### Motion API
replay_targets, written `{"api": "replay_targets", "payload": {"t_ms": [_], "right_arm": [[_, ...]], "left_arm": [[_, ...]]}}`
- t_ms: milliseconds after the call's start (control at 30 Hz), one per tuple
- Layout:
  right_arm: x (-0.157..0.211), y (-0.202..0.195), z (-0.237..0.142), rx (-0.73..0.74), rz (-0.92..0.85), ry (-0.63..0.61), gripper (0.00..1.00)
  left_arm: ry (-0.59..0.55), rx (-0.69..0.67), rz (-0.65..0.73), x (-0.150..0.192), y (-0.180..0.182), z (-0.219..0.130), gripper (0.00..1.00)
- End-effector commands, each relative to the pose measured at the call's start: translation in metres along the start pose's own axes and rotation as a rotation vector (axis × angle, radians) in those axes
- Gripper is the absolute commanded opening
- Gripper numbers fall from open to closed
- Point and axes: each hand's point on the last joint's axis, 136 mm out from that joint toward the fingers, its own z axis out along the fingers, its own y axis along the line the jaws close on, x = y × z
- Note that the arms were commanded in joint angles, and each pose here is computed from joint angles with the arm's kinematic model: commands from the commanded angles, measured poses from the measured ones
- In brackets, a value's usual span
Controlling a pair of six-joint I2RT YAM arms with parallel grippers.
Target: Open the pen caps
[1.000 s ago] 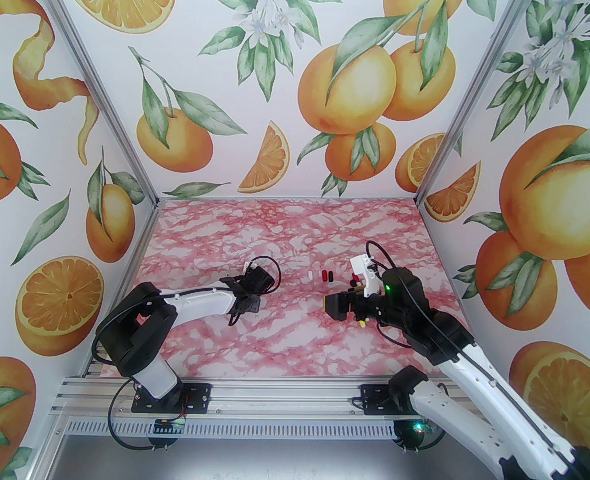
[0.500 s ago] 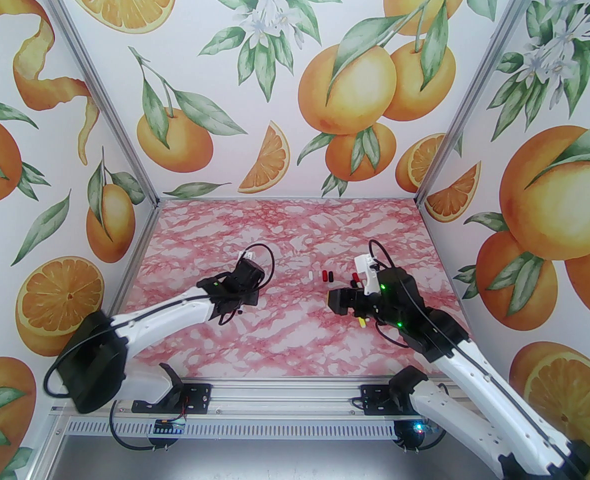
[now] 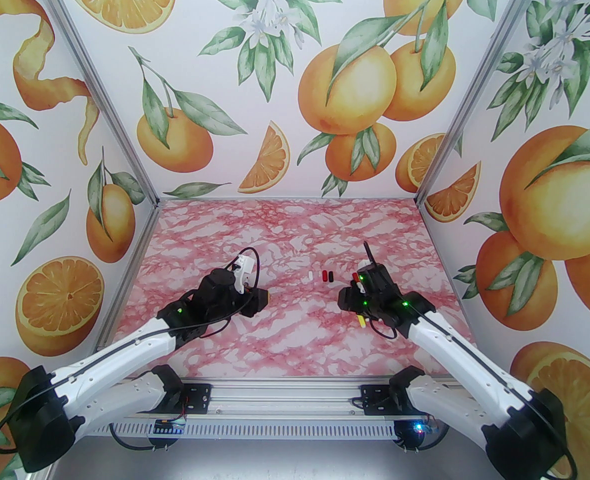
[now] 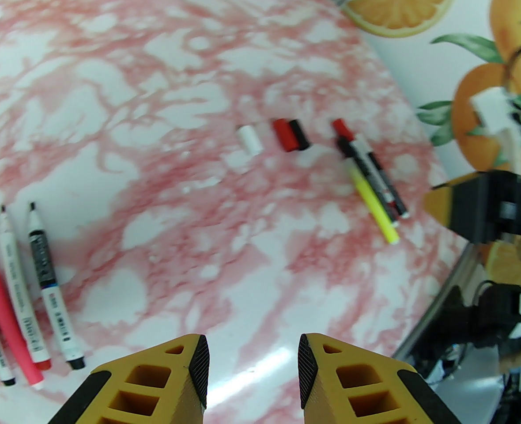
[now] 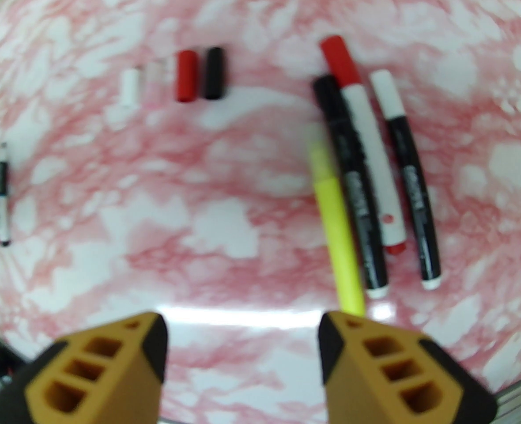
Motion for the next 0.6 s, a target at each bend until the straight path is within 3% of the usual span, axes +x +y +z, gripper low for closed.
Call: {"api": "replay_targets", "payload": {"t_ms": [0, 567], "right_arm": [[-0.004, -0.013, 0.012, 0.043, 0.038, -0.008, 0.56], [-0.005, -0.029, 0.056, 0.106, 0.025, 0.068, 0.38]], "left_arm": [[-0.026, 0.117, 0.021, -0.007, -0.022, -0.005, 0.39], [-0.078, 0.208, 0.014, -0.024, -0.045, -0.025, 0.36]]}}
